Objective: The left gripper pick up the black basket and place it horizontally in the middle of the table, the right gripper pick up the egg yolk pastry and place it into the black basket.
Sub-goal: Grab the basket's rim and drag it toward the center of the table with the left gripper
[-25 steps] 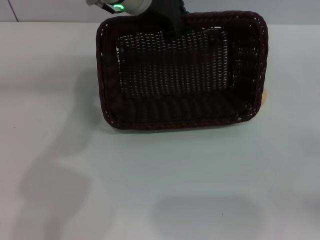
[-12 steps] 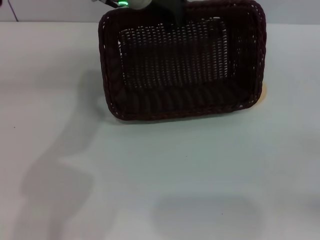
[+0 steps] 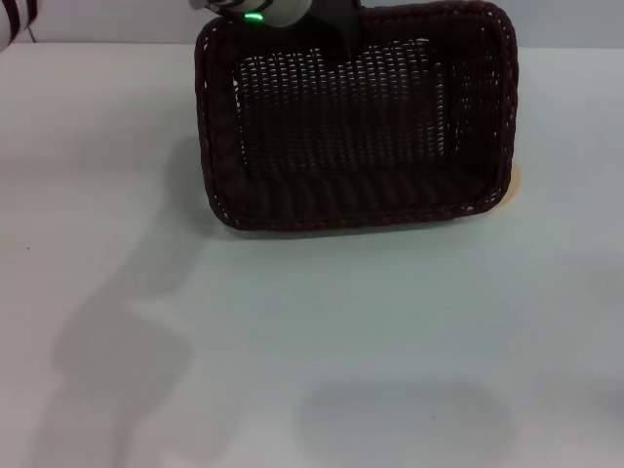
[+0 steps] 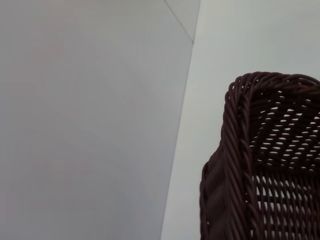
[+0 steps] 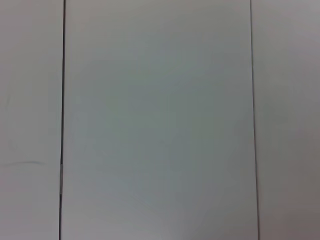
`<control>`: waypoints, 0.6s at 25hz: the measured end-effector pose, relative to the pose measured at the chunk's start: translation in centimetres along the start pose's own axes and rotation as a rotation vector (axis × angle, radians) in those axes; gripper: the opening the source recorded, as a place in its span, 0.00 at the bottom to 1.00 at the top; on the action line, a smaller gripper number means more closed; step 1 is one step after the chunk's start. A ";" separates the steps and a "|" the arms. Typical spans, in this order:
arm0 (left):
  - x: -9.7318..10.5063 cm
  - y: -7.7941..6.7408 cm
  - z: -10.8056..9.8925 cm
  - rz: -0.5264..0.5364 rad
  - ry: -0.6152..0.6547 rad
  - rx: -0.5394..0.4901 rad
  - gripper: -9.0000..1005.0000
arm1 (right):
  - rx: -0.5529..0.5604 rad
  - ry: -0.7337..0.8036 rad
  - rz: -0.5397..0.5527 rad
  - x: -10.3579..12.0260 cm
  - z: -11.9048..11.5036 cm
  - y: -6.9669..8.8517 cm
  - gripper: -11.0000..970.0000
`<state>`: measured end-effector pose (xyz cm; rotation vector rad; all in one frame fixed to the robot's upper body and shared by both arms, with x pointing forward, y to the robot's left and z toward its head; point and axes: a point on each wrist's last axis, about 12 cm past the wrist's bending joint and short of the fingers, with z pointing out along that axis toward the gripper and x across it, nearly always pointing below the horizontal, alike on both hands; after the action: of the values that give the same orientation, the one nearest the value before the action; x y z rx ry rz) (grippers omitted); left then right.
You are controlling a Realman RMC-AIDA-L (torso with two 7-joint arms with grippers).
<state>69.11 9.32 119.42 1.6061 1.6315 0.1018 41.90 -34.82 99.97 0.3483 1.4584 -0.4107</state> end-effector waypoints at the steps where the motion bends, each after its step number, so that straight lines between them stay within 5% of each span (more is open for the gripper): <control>1: 0.1 0.0 0.1 0.000 0.002 -0.008 0.20 | 0.000 0.001 0.000 0.0 0.0 0.0 0.75; 15: 0.4 -0.1 0.7 0.015 0.012 -0.053 0.20 | -0.029 0.011 -0.004 0.1 0.0 0.5 0.75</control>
<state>69.51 9.31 118.69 1.5805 1.6131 0.1619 42.11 -34.39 99.82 0.3257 1.4744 -0.3910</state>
